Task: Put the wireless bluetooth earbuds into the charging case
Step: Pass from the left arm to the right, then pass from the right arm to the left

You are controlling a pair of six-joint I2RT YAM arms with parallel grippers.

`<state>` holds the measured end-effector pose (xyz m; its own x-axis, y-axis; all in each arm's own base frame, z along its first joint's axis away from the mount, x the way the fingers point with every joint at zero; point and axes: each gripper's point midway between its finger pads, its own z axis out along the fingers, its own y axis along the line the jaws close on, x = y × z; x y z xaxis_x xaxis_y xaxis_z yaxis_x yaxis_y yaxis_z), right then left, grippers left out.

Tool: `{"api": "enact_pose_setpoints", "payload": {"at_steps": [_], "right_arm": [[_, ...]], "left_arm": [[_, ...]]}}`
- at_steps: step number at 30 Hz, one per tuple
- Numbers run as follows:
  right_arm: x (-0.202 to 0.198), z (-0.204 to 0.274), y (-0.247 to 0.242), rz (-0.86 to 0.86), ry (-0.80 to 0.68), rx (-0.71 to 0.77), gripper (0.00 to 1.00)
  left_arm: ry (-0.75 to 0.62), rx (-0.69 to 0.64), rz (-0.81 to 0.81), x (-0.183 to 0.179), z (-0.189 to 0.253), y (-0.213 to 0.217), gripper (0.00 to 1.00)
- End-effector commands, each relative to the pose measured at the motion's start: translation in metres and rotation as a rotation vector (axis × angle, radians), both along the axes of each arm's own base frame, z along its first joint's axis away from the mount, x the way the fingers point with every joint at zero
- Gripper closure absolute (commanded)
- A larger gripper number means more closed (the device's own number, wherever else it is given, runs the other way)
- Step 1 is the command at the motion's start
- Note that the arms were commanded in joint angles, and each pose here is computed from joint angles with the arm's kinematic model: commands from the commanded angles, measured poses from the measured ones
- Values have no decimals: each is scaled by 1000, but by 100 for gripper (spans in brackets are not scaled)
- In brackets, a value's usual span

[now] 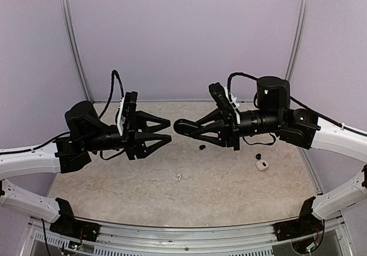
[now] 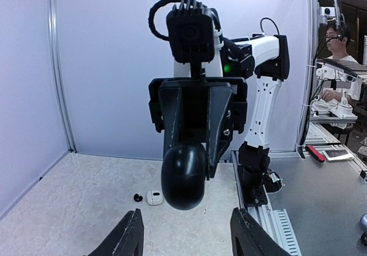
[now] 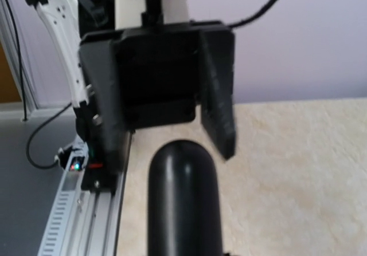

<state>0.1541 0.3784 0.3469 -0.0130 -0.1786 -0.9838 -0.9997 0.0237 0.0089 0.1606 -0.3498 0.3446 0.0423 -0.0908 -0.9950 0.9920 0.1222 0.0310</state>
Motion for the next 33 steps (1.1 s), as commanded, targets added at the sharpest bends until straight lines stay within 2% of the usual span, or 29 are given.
{"api": "enact_pose_setpoints", "payload": {"at_steps": [1,7,23,33], "right_arm": [[-7,25,-1,40,-32,105,86],[-11,27,-2,57,-38,117,87],[-14,21,2,71,-6,105,87],[-16,16,5,86,2,97,87]], "left_arm": [[-15,-64,-37,-12,16,-11,48],[-5,-51,-70,-18,13,-25,53],[7,-78,-10,-11,18,-34,66],[9,-89,-12,-12,19,-37,66]]}}
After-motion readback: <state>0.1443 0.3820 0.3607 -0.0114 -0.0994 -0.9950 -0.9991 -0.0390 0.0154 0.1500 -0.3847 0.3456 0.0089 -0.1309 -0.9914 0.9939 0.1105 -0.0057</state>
